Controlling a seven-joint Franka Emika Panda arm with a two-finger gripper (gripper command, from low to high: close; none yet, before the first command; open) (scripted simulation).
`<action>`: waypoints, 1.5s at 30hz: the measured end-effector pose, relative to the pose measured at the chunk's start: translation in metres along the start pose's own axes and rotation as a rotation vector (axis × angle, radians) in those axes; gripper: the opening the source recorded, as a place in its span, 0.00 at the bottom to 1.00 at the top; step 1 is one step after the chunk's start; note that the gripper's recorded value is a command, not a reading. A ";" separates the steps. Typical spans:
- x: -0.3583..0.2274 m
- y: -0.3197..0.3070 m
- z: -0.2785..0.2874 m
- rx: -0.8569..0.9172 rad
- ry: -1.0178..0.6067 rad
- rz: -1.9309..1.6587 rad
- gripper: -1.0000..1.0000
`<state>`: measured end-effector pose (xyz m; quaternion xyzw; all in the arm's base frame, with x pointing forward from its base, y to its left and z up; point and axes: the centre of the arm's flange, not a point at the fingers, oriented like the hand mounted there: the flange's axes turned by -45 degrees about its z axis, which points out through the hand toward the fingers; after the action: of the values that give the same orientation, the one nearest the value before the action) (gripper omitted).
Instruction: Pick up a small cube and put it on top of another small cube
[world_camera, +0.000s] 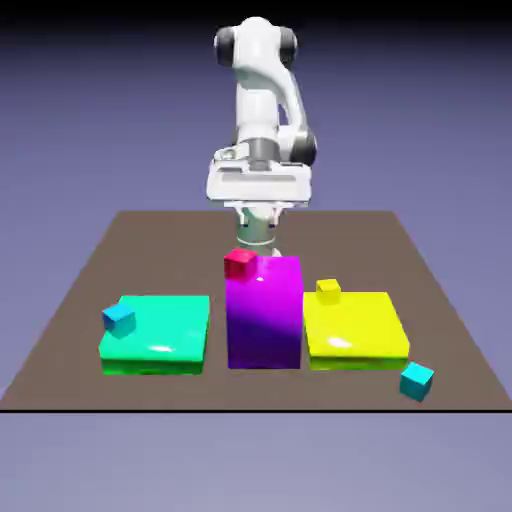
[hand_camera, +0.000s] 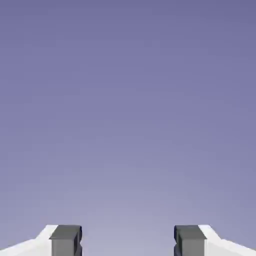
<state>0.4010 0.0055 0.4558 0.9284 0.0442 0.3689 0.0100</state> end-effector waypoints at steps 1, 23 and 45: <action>0.005 0.000 0.008 0.009 -0.033 -0.030 0.50; 0.050 -0.068 0.219 0.654 -0.532 -0.683 0.50; -0.034 -0.204 0.391 1.779 -0.133 -1.080 0.50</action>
<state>0.6291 0.2114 0.1370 0.4758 0.7087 0.0977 -0.5116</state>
